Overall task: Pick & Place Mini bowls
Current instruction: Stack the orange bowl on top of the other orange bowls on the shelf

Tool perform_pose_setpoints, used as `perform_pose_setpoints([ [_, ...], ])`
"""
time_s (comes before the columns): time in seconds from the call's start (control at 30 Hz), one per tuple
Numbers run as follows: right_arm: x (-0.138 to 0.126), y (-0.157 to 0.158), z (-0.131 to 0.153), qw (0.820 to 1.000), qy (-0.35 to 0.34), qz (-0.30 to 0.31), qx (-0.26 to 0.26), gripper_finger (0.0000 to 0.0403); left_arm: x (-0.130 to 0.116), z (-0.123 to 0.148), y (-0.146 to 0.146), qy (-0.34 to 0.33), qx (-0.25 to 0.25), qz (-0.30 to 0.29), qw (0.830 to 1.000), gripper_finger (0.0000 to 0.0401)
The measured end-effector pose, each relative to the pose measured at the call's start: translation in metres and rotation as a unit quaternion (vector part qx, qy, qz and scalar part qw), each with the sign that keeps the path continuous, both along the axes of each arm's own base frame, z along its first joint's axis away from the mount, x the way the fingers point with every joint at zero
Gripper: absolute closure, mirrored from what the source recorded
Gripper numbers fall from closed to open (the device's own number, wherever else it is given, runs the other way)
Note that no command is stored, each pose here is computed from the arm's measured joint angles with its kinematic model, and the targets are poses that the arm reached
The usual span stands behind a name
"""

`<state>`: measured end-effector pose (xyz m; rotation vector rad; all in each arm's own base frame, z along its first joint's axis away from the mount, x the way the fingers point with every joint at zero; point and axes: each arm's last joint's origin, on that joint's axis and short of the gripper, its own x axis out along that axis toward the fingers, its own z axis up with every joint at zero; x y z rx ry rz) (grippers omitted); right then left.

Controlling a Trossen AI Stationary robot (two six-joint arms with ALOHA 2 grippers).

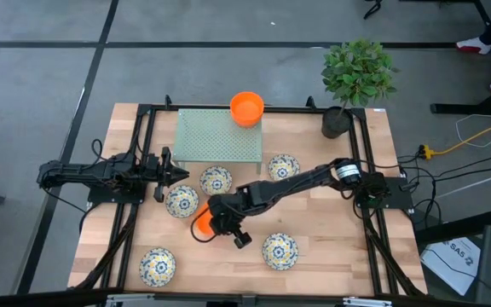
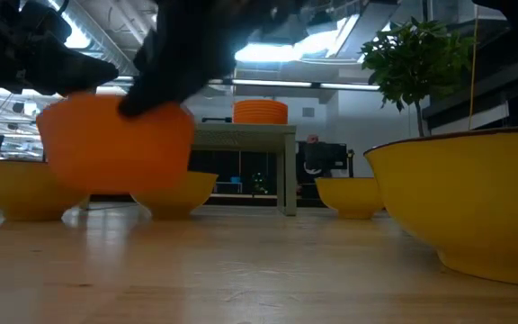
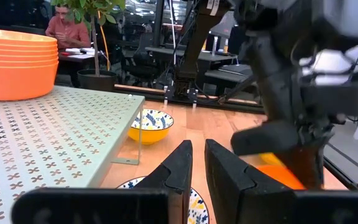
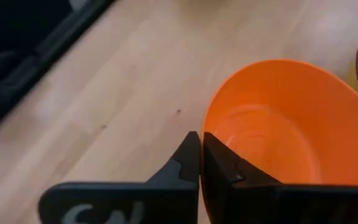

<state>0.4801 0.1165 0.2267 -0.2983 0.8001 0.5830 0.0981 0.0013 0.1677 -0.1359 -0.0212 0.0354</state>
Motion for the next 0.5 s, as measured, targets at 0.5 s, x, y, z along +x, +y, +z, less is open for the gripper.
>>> perform_pose_setpoints([
  [0.5,-0.018,-0.002,0.104,1.0,0.007,0.021,0.012,0.0399,0.0,0.0,0.0,0.0,0.0,0.0,1.0,0.0363],
])
